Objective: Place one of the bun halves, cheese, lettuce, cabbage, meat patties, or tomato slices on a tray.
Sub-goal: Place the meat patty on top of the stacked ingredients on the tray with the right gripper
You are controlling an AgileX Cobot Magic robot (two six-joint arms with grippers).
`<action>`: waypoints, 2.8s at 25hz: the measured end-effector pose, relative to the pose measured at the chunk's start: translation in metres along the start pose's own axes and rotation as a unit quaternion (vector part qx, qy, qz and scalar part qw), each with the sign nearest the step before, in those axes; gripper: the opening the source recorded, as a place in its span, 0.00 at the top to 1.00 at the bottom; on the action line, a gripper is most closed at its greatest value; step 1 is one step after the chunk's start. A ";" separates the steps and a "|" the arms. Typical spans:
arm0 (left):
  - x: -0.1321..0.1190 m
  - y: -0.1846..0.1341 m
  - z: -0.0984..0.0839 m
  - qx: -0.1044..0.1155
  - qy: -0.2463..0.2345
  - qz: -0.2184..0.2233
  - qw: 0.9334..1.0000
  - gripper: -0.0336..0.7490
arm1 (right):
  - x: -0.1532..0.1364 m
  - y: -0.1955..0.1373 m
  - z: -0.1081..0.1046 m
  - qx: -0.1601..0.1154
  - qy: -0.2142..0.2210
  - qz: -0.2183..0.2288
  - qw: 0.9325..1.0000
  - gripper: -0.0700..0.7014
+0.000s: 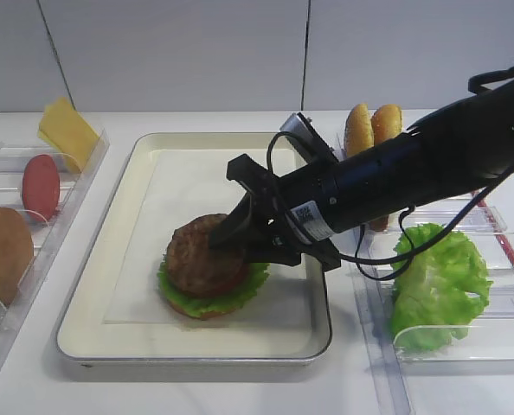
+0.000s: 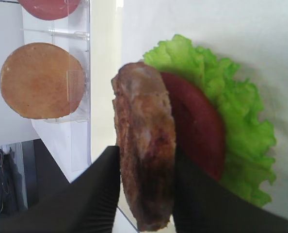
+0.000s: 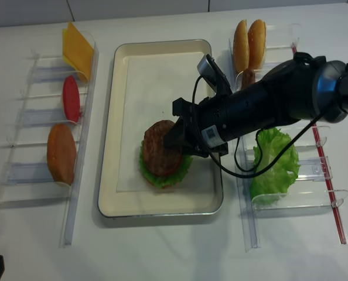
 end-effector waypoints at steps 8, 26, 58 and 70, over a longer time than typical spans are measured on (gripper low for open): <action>0.000 0.000 0.000 0.000 0.000 0.000 1.000 0.67 | 0.000 0.000 -0.001 -0.002 -0.003 0.001 1.000 0.57; 0.000 0.000 0.000 0.000 0.000 0.000 1.000 0.67 | 0.001 -0.001 0.001 -0.001 -0.006 0.009 1.000 0.28; 0.000 0.000 0.000 0.000 0.000 0.000 1.000 0.67 | 0.050 0.011 0.047 0.096 -0.194 0.157 0.964 0.27; 0.000 0.000 0.000 0.000 0.000 0.000 1.000 0.67 | 0.098 -0.023 0.086 0.203 -0.330 0.094 0.917 0.27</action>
Point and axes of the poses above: a point on each arm's last joint axis where the gripper is mounted, x pointing back along that axis away from the gripper, z along the wrist's bending axis when the last joint is at zero, y = z × x, the point moved 4 cm from there along -x, pointing out along that axis toward the gripper, and after that the axes turned 3 degrees about -x, right-handed, at the moved point
